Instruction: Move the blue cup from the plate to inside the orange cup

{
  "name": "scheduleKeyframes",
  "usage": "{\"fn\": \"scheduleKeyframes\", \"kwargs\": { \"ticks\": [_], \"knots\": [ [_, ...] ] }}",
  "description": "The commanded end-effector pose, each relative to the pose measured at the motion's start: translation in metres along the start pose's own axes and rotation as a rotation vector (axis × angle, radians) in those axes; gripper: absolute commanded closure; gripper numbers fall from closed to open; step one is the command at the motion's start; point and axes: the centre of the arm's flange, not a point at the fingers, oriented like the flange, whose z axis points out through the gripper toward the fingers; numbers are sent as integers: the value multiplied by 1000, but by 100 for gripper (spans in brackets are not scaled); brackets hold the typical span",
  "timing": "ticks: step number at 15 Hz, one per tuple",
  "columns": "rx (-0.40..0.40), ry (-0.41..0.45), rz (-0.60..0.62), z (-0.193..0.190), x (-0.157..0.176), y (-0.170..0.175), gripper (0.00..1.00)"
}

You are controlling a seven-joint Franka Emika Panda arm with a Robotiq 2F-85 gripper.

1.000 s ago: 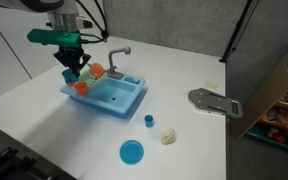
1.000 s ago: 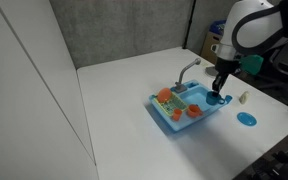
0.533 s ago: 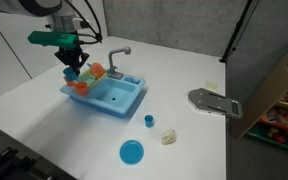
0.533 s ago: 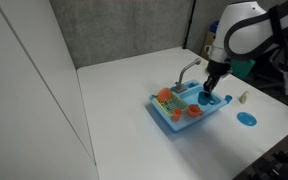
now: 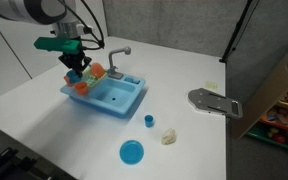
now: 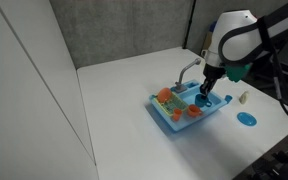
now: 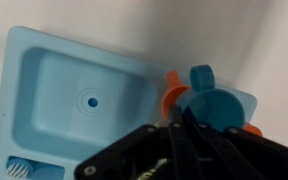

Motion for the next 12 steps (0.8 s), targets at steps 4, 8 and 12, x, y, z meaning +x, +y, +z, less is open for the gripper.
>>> {"fn": "scheduleKeyframes", "kwargs": {
  "ticks": [4, 8, 12],
  "knots": [
    [-16, 3, 36, 19, 16, 8, 97],
    [3, -9, 23, 24, 7, 6, 95],
    [3, -5, 25, 22, 8, 8, 95]
  ]
}}
